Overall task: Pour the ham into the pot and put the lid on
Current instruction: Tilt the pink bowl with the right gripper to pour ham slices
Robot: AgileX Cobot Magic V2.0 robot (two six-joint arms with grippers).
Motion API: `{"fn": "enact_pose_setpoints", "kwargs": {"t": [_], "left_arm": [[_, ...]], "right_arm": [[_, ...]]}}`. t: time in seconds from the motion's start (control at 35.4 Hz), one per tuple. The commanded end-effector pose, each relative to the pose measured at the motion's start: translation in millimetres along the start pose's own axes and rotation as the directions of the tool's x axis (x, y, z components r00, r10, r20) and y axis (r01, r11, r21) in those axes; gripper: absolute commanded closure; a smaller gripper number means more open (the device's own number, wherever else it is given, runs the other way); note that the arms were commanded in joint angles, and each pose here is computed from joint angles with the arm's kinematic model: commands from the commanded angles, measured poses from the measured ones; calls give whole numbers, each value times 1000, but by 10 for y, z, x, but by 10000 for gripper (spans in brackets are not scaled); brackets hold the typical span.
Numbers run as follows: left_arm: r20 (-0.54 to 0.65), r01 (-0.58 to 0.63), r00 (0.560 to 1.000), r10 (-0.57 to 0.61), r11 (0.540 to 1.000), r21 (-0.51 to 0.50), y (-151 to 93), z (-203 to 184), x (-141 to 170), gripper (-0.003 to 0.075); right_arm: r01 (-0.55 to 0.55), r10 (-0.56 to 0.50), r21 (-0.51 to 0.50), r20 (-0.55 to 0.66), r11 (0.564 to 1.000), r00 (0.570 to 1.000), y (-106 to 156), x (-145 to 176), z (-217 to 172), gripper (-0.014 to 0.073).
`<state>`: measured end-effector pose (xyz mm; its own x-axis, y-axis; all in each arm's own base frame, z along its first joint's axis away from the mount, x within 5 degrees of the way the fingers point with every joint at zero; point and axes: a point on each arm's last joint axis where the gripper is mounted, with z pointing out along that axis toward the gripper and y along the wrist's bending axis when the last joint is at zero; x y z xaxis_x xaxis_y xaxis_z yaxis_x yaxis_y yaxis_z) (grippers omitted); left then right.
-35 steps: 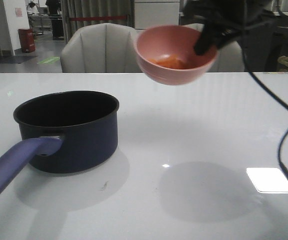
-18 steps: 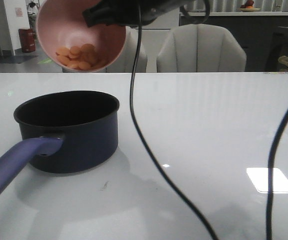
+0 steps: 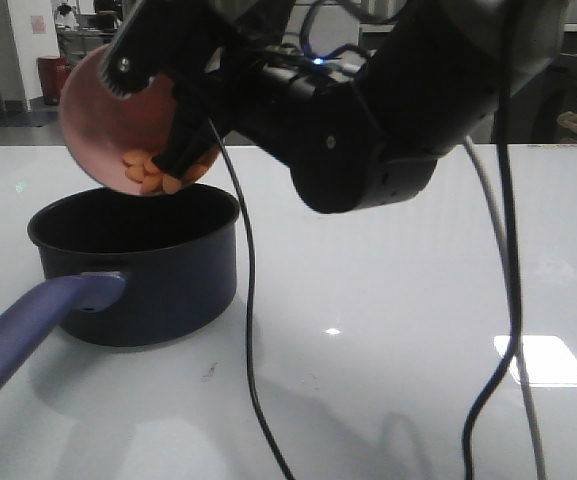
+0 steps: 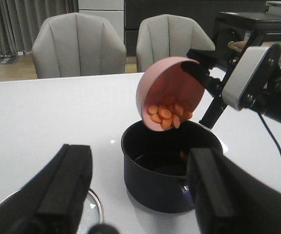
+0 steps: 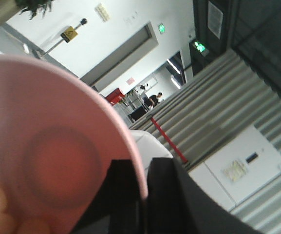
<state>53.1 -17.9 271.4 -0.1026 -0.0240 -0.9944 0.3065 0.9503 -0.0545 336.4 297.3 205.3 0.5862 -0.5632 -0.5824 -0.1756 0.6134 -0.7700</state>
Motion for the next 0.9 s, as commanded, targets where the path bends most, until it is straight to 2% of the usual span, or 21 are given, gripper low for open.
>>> {"fn": "enact_pose_setpoints", "kwargs": {"t": [0.0,0.17,0.37,0.48,0.54,0.59,0.65,0.73,0.79,0.85,0.87], "left_arm": [[92,7,996,-8,1000,10,-10,-13,-148,264],[92,7,996,-8,1000,10,-10,-13,-148,264],[92,7,996,-8,1000,10,-10,-13,-148,264],[90,7,996,-8,1000,10,-10,-13,-146,264],[90,7,996,-8,1000,10,-10,-13,-146,264],[90,7,996,-8,1000,10,-10,-13,-146,264],[90,7,996,-8,1000,10,-10,-13,-146,264],[90,7,996,-8,1000,10,-10,-13,-146,264],[90,7,996,-8,1000,10,-10,-13,-146,264],[90,7,996,-8,1000,10,-10,-13,-146,264],[90,7,996,-8,1000,10,-10,-13,-146,264]], "right_arm": [[30,-67,198,179,980,982,-323,-289,11,459],[169,-211,180,247,969,946,-261,-373,0,459],[309,-354,203,251,929,901,-204,-433,-15,459],[322,-368,206,251,924,895,-197,-444,-18,459],[299,-343,202,246,933,906,-202,-435,-15,459],[243,-285,194,235,950,929,-211,-422,-12,459],[140,-179,190,212,972,961,-243,-397,-5,459],[-108,74,211,163,972,984,-331,-347,-1,459],[-288,264,242,126,927,956,-403,-319,-5,459],[-423,412,272,98,864,906,-495,-306,-9,459],[-492,494,281,68,824,867,-527,-288,-10,459]]}}
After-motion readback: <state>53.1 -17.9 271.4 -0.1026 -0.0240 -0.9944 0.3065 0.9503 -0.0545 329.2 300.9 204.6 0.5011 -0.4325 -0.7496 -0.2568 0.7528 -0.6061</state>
